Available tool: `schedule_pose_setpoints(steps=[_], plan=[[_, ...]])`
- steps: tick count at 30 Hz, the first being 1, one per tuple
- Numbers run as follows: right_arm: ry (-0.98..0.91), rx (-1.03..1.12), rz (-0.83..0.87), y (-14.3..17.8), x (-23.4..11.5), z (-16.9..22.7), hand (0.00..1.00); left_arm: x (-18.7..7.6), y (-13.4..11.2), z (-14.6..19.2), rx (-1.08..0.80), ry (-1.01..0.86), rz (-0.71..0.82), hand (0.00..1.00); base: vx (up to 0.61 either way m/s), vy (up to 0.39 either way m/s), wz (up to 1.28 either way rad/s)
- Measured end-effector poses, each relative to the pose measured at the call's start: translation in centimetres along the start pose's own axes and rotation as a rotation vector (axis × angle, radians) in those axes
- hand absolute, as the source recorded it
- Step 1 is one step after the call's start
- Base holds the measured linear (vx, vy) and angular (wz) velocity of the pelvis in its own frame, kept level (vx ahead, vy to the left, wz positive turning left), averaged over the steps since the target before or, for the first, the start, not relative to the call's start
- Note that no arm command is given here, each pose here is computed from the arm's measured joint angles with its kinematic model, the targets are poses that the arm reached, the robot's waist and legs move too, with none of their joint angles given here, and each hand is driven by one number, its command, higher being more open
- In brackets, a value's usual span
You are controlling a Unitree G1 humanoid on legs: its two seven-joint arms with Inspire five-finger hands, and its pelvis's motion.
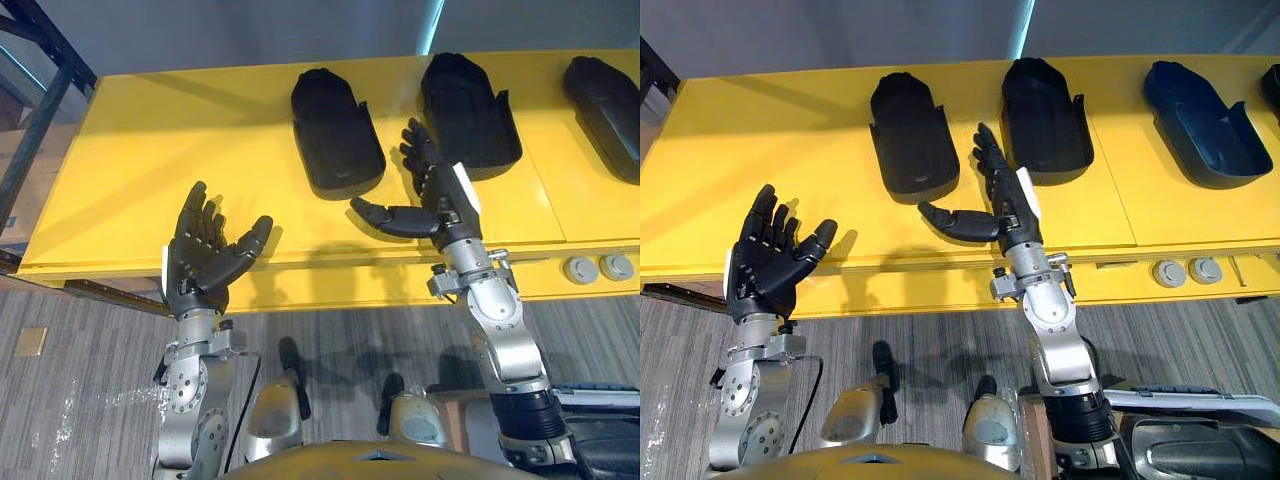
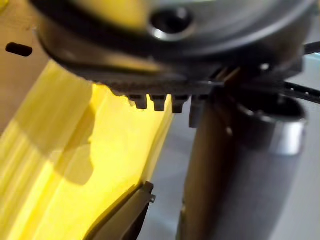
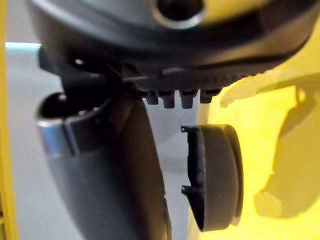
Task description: Walk over and take three plastic housings, then place them on the shelf
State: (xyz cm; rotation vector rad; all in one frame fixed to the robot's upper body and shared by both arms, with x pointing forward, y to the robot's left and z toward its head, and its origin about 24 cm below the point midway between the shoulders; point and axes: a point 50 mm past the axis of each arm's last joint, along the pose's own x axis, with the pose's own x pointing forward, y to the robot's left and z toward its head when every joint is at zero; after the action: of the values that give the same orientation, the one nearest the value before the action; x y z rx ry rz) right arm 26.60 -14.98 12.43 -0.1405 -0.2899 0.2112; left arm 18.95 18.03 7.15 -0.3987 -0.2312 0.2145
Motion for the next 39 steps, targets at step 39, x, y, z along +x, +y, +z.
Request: schedule_pose_setpoints(steps=[39], plan=[[-0.308, 0.056, 0.133, 3.3, 0.5, 4.4, 1.0, 0.7, -0.7, 0.6, 0.064, -0.056, -0.006, 1.0, 0.0, -0.006, 0.02]])
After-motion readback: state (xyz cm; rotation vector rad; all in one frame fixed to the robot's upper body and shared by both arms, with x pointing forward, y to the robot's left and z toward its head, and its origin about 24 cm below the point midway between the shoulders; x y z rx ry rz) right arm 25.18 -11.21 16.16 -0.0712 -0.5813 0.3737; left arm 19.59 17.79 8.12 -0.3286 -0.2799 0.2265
